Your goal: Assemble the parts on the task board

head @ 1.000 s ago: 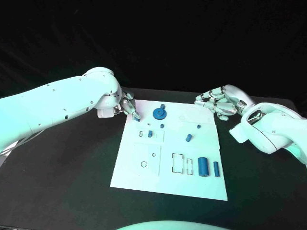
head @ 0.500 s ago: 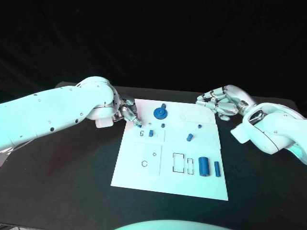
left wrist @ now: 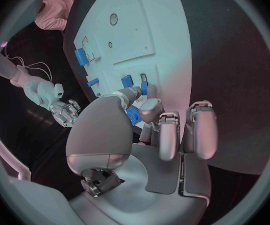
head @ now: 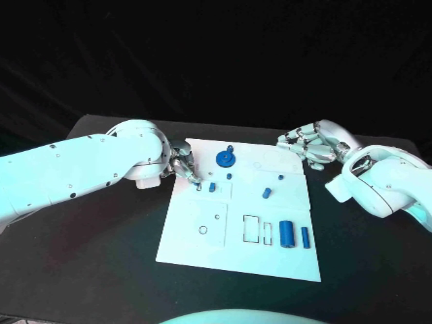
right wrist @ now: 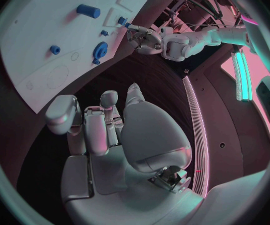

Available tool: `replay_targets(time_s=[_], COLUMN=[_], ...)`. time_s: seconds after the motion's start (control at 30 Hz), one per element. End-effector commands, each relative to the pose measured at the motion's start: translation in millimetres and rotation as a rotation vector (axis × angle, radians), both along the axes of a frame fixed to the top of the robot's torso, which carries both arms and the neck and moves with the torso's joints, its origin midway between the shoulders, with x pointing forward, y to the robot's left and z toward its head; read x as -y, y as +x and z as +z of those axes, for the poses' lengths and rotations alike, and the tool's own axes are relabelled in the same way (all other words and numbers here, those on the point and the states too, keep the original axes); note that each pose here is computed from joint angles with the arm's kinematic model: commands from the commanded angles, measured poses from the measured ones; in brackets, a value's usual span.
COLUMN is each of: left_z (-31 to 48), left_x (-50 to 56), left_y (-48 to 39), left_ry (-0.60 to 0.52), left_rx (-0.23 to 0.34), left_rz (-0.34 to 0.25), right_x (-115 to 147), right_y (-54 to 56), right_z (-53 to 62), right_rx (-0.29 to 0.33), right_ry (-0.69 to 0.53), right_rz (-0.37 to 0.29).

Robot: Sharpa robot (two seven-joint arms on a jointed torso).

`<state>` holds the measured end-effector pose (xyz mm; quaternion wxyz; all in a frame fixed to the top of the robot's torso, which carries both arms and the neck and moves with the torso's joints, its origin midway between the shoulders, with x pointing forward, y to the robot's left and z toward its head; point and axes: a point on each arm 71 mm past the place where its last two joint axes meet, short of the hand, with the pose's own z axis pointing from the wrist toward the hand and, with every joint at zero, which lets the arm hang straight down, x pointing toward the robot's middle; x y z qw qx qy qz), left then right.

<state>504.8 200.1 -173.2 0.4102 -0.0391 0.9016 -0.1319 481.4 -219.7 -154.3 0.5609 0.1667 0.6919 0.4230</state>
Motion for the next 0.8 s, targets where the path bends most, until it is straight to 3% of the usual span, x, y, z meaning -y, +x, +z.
replay_targets(time_s=[0.03, 0.43, 0.8], left_z=[0.1, -7.9, -10.2], left_x=[2.0, 6.5, 7.2], left_y=[-0.3, -3.2, -3.9], left_ry=[0.018, 0.032, 0.034], left_rx=[0.018, -0.018, -0.026], left_rz=[-0.011, -0.038, -0.044], right_x=[-2, -2, -2], right_y=[-1.1, -1.2, -1.1], right_z=[-0.3, -0.5, -1.1], right_rx=[0.002, 0.004, 0.002], right_ry=[-0.004, -0.010, -0.014], right_rz=[0.019, 0.024, 0.026])
